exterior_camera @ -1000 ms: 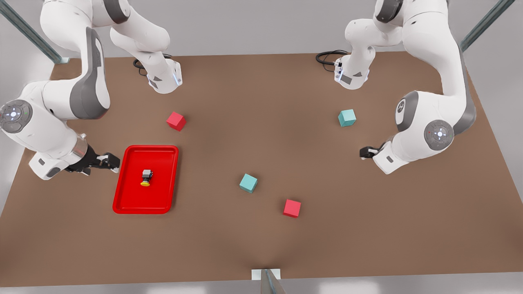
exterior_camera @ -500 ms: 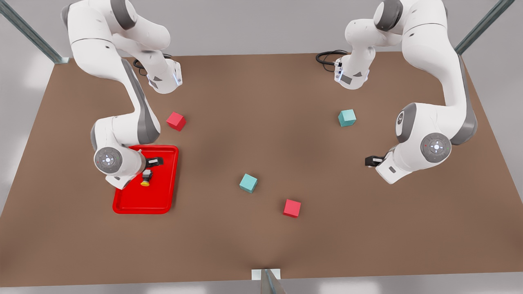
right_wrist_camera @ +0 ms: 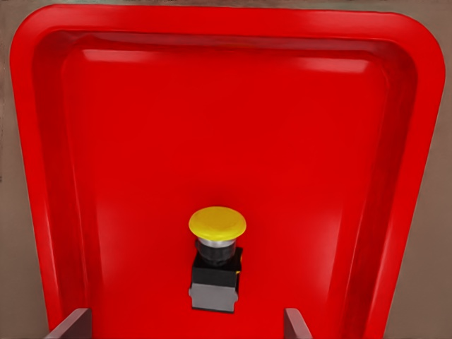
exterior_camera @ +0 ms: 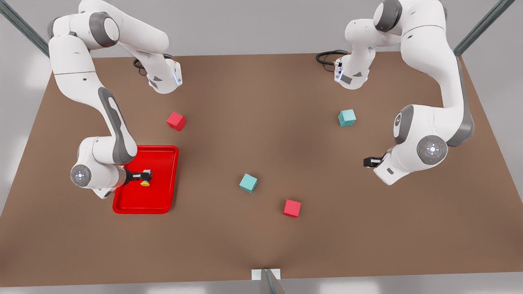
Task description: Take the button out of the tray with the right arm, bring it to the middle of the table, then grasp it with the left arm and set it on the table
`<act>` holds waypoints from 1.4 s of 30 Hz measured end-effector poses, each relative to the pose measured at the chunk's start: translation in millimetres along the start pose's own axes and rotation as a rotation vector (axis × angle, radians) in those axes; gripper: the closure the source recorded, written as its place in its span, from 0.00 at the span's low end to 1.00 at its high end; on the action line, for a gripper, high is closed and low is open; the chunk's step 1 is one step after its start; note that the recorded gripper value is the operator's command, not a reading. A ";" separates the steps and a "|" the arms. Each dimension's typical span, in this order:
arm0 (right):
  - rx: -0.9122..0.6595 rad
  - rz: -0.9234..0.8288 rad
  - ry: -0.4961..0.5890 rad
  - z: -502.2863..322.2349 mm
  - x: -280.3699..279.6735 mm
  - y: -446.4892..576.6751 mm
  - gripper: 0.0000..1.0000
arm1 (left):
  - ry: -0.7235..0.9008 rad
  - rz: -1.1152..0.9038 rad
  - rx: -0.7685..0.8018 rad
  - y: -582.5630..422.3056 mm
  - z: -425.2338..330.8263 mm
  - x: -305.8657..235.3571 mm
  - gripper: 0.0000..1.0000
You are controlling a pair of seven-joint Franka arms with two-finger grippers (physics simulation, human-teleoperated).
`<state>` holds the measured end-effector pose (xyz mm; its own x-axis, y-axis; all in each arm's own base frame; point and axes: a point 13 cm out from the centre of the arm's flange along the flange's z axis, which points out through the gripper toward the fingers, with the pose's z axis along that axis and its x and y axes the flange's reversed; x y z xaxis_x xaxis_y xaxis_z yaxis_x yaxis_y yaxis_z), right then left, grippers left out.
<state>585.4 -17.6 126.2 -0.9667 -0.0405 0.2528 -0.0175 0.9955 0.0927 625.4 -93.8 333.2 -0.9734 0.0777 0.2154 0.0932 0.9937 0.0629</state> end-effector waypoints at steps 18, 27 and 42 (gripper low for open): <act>0.022 -0.119 -0.063 71.2 8.0 -10.3 0.00 | 0.018 -0.037 -0.001 -3.0 10.7 -1.3 0.00; 0.034 -0.162 -0.118 84.1 3.4 -5.4 0.00 | 0.024 -0.046 -0.001 -3.5 16.1 -3.2 0.00; 0.064 -0.203 -0.172 69.9 -9.4 -6.8 0.37 | 0.024 -0.054 -0.001 -4.6 18.3 -4.4 0.00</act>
<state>576.8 -18.0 55.9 -0.9708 -0.2301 0.0675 -0.2261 0.9721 0.0627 625.4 -97.2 314.2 -0.9717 0.0223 0.2353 0.0412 0.9963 0.0757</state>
